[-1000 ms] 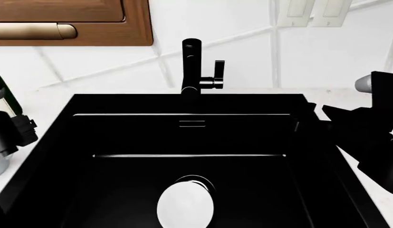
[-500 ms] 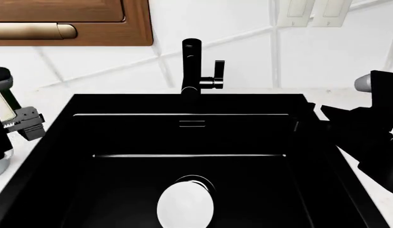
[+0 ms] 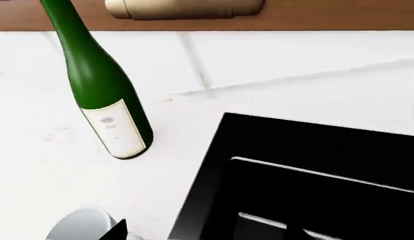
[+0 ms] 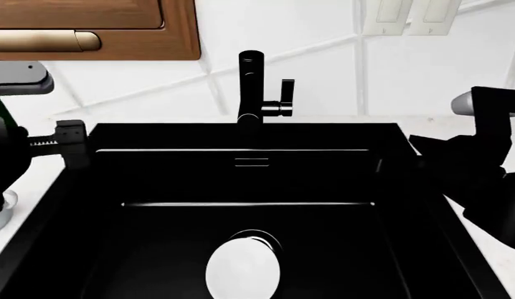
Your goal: Pick the cup and bowl from the sink and place them on the counter for drying.
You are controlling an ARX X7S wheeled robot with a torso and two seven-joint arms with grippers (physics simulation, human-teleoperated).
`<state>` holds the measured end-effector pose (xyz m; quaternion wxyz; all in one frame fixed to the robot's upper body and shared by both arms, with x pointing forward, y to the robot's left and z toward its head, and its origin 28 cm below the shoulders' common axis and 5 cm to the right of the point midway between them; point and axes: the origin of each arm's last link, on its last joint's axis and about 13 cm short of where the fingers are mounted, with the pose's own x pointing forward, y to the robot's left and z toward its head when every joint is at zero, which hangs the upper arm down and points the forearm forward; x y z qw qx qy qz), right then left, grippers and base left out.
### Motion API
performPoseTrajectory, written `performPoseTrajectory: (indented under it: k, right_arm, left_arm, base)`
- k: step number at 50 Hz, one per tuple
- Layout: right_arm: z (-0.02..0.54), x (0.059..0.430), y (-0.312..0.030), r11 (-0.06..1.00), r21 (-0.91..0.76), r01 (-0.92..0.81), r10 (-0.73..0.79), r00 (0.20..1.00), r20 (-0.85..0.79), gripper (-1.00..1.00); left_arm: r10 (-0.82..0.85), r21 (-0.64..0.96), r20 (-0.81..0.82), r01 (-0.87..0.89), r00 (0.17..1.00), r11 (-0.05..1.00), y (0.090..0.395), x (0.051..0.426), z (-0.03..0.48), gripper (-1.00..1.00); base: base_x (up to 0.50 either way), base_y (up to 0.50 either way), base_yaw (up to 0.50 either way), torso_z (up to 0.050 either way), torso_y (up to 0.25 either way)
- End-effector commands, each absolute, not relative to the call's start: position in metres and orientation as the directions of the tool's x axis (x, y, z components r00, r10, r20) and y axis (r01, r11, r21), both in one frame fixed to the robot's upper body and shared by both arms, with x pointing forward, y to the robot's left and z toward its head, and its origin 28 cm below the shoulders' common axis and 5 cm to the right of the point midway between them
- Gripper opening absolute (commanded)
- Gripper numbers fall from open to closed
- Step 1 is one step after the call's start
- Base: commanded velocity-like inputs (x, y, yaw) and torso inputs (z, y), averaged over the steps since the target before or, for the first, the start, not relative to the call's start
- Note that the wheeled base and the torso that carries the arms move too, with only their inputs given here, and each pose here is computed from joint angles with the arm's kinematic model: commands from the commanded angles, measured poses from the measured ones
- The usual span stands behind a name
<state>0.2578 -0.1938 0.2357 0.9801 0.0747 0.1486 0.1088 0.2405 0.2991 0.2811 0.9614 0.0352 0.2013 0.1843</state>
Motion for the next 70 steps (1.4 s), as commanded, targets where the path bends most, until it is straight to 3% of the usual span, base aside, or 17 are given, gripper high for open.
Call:
performPoseTrajectory:
  k: [1,18,19,26,42,46,62,70]
  right_arm:
    - [0.242,0.265,-0.188,0.961,0.142,-0.236,0.269,0.919,-0.29,1.0]
    - [0.249,0.272,-0.17,0.925,0.066,-0.374,0.365,0.828,-0.426,1.0]
    - [0.25,0.271,-0.17,0.917,0.063,-0.393,0.378,0.813,-0.442,1.0]
    - [0.252,0.268,-0.165,0.888,0.013,-0.46,0.399,0.756,-0.52,1.0]
    - [0.242,0.267,-0.157,0.793,-0.02,-0.609,0.424,0.576,-0.699,1.0]
    - [0.239,0.272,-0.155,0.788,-0.016,-0.616,0.425,0.563,-0.709,1.0]
    - [0.209,0.304,-0.138,0.81,0.167,-0.562,0.518,0.551,-0.654,1.0]
    - [0.204,0.32,-0.127,0.786,0.284,-0.549,0.578,0.49,-0.652,1.0]
  left_arm:
    - [0.155,0.151,-0.329,-0.11,0.932,0.982,0.287,0.236,0.278,1.0]
    - [0.004,0.207,-0.233,0.046,0.972,0.977,0.273,0.247,0.272,1.0]
    - [-0.021,0.133,-0.254,0.056,0.967,0.99,0.271,0.248,0.273,1.0]
    - [-0.001,0.22,-0.232,0.054,0.973,0.974,0.273,0.252,0.269,1.0]
    - [0.001,0.235,-0.224,0.053,0.974,0.97,0.271,0.249,0.27,1.0]
    - [0.005,0.241,-0.224,0.051,0.975,0.969,0.273,0.247,0.27,1.0]
    - [0.018,0.22,-0.231,0.034,0.973,0.975,0.277,0.244,0.264,1.0]
    - [0.021,0.205,-0.237,0.029,0.971,0.978,0.28,0.243,0.26,1.0]
  base:
    - [0.0,0.0,0.0,0.0,0.0]
    - [0.0,0.0,0.0,0.0,0.0]
    - [0.0,0.0,0.0,0.0,0.0]
    - [0.0,0.0,0.0,0.0,0.0]
    - [0.0,0.0,0.0,0.0,0.0]
    - [0.0,0.0,0.0,0.0,0.0]
    - [0.0,0.0,0.0,0.0,0.0]
    - [0.0,0.0,0.0,0.0,0.0]
